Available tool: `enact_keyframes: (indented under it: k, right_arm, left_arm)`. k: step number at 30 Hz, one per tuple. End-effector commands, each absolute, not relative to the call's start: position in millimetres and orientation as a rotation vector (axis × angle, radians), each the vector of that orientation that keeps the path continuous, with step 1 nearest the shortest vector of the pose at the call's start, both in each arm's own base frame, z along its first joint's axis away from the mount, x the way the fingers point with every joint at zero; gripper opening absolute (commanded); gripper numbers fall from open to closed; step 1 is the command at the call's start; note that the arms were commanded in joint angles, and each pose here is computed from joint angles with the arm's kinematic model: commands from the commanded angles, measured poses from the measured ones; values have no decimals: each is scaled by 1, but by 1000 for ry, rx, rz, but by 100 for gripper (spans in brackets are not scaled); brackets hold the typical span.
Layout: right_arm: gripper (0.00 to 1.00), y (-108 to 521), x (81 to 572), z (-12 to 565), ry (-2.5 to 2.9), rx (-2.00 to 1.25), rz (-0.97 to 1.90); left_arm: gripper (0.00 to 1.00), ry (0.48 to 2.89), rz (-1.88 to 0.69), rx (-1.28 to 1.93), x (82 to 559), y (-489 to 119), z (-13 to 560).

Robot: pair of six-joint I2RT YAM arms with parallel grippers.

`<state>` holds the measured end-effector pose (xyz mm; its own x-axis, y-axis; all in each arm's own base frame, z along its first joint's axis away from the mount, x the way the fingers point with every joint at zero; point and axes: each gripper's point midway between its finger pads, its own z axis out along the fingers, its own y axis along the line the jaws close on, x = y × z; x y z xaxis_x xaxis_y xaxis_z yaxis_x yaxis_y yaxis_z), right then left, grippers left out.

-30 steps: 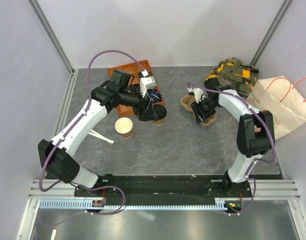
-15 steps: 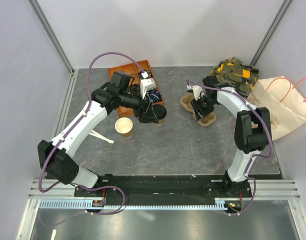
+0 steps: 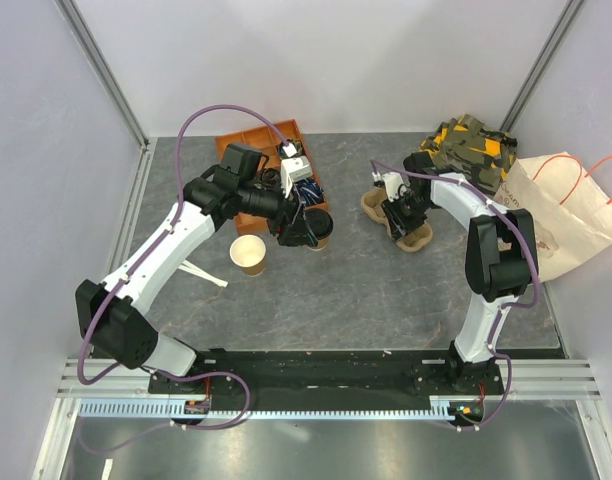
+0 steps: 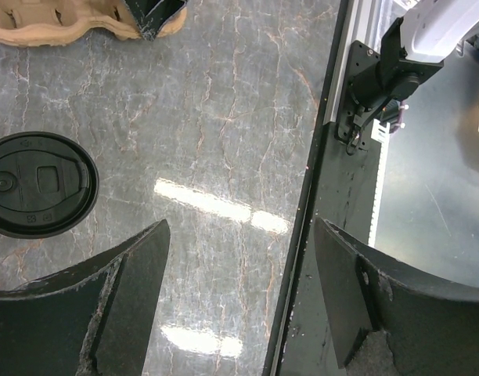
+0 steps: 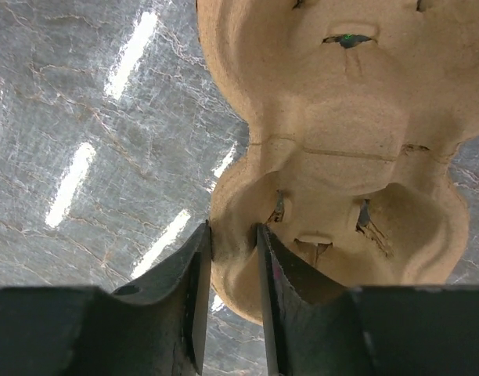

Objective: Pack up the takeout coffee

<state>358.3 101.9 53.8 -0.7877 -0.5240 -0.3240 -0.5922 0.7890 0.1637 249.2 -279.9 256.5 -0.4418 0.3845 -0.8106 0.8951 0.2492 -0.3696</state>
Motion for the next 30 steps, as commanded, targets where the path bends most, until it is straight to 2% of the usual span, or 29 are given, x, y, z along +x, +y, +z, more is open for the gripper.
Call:
enact_keyframes:
  k: [1, 4, 8, 21, 30]
  right_arm:
    - [37, 108, 369, 69, 2666, -873, 391]
    - [46, 109, 368, 73, 2666, -874, 398]
    - [47, 110, 370, 80, 2656, -870, 404]
    - [32, 110, 372, 72, 2673, -877, 402]
    - [35, 110, 372, 70, 2679, -877, 404]
  left_arm:
    - [82, 1886, -1182, 1159, 243, -280, 270]
    - [82, 1890, -1184, 1162, 242, -280, 267]
    - [82, 1890, -1192, 1164, 241, -280, 267]
    - [83, 1890, -1187, 1170, 241, -280, 265]
    - [84, 1891, -1187, 1168, 242, -280, 265]
